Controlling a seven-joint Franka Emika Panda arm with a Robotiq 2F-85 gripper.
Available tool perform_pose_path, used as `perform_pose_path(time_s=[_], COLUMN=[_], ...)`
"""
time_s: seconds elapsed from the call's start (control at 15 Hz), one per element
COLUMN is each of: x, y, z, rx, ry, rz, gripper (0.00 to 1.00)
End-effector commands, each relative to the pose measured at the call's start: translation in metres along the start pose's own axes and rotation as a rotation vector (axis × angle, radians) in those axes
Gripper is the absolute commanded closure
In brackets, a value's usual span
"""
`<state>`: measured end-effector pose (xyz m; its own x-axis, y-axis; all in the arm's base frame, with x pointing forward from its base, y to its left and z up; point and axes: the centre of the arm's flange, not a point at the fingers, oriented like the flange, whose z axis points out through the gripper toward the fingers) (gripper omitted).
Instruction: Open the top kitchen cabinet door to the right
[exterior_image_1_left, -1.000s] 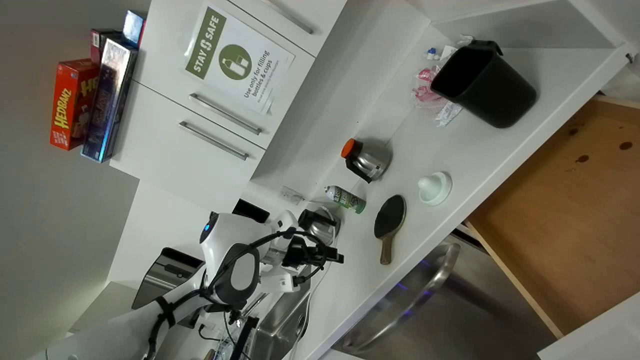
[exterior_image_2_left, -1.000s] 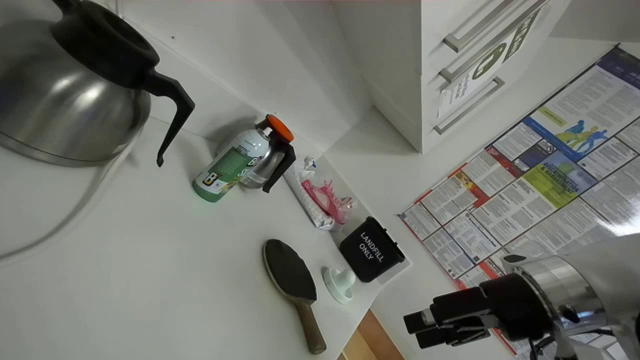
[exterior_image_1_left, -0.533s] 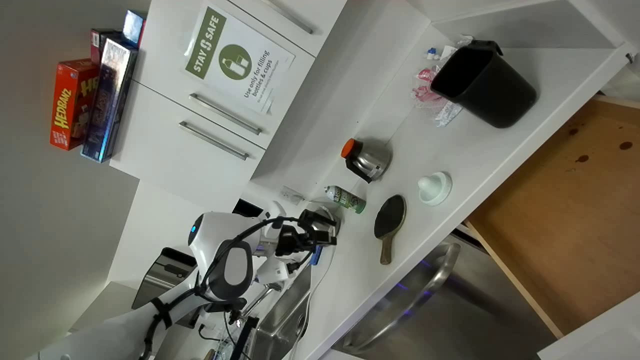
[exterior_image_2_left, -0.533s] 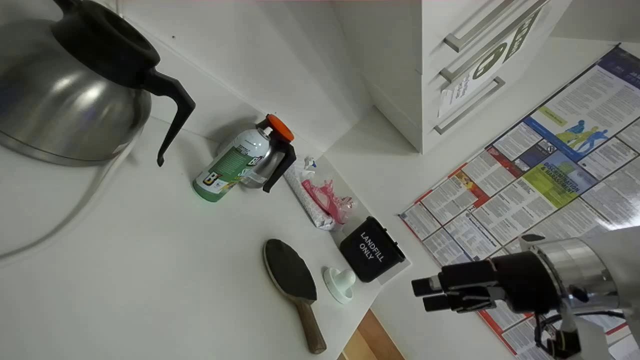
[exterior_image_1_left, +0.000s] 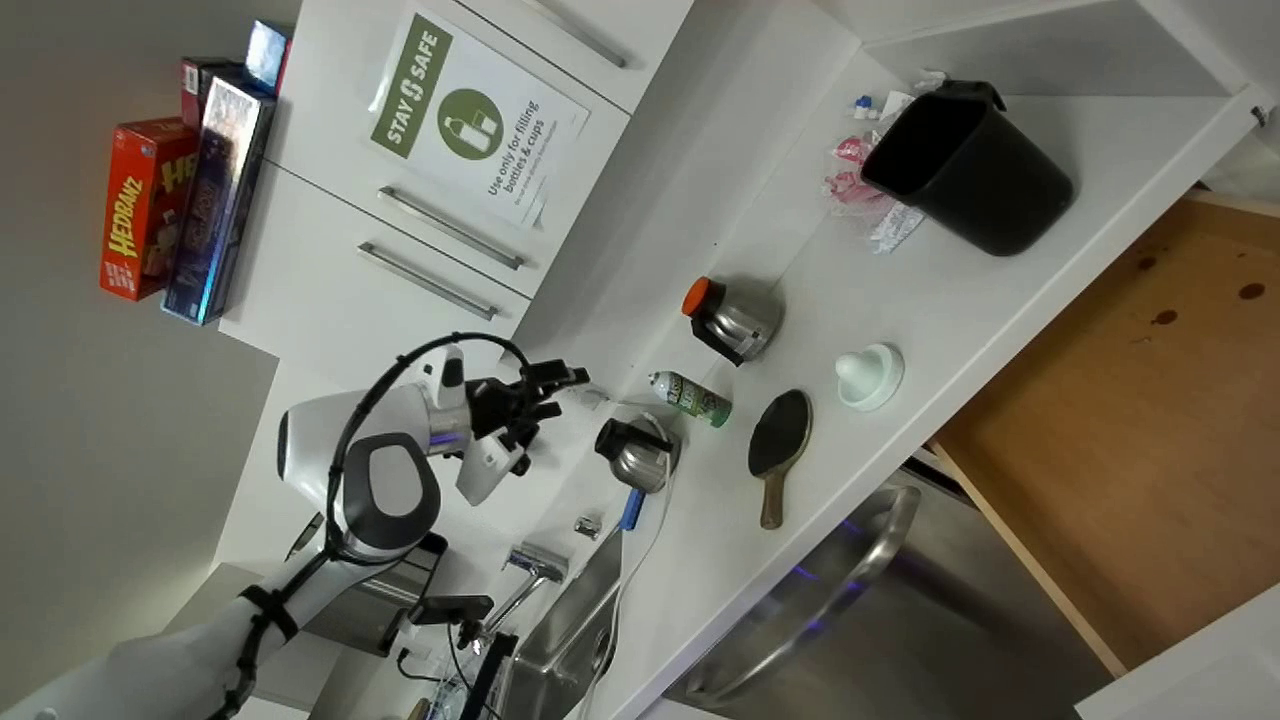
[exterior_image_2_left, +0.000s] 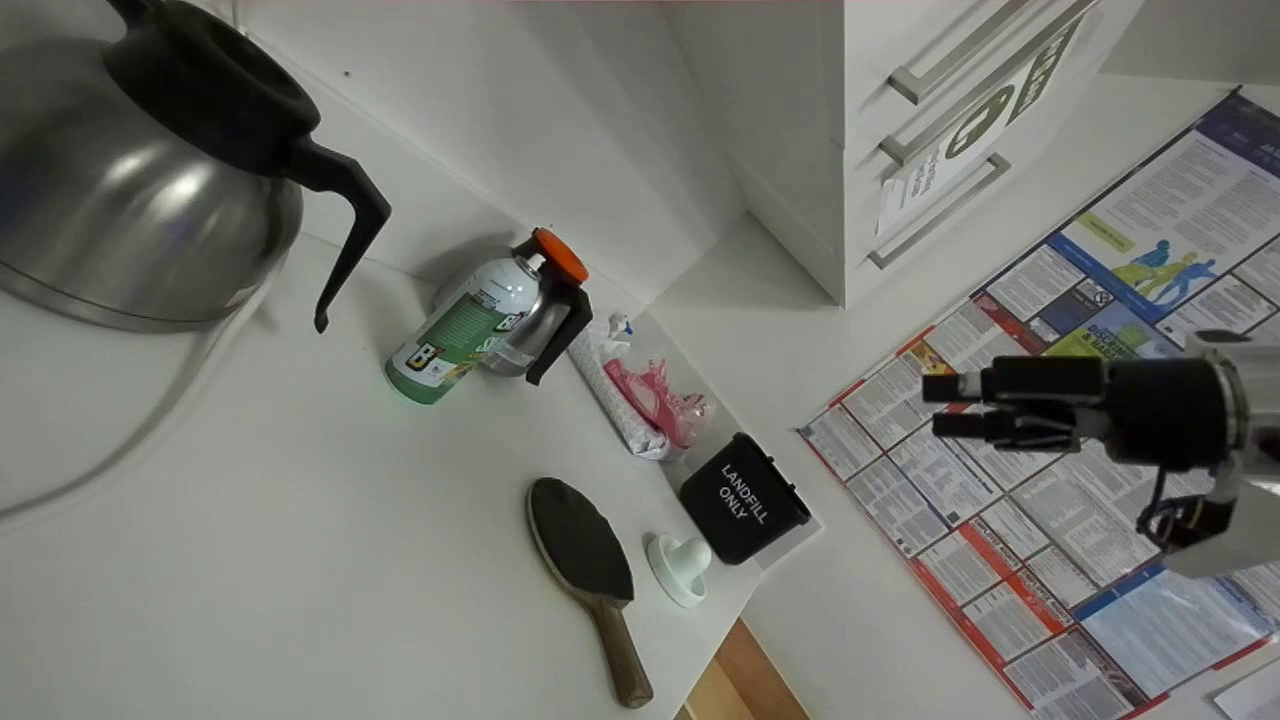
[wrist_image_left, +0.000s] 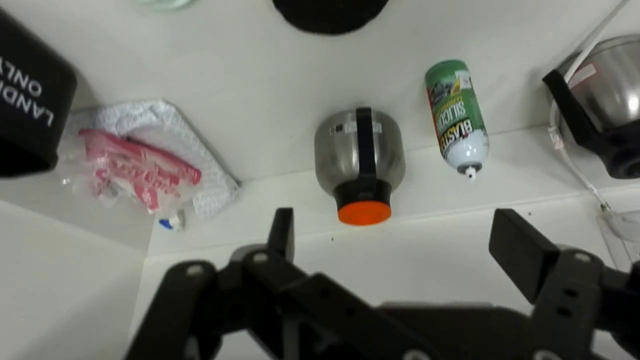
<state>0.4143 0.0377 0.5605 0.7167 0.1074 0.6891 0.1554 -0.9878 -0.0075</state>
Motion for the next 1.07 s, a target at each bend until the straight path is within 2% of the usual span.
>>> perform_pose_path(time_s=[0.0, 0.13, 0.2, 0.27, 0.6, 1.0], x=[0.045, 0.052, 0.049, 0.043, 0.045, 0.097], y=[0.007, 0.008, 0.008, 0.005, 0.006, 0.012], z=[-0.025, -0.037, -0.043, -0.037, -0.039, -0.045], rx=[0.005, 0.002, -0.025, -0.006, -0.013, 0.069], ry=[0.106, 0.123, 0.105, 0.108, 0.112, 0.321], rz=[-0.11, -0.132, -0.122, -0.104, -0.109, -0.126], gripper=[0.0, 0.0, 0.0, 0.0, 0.0, 0.0])
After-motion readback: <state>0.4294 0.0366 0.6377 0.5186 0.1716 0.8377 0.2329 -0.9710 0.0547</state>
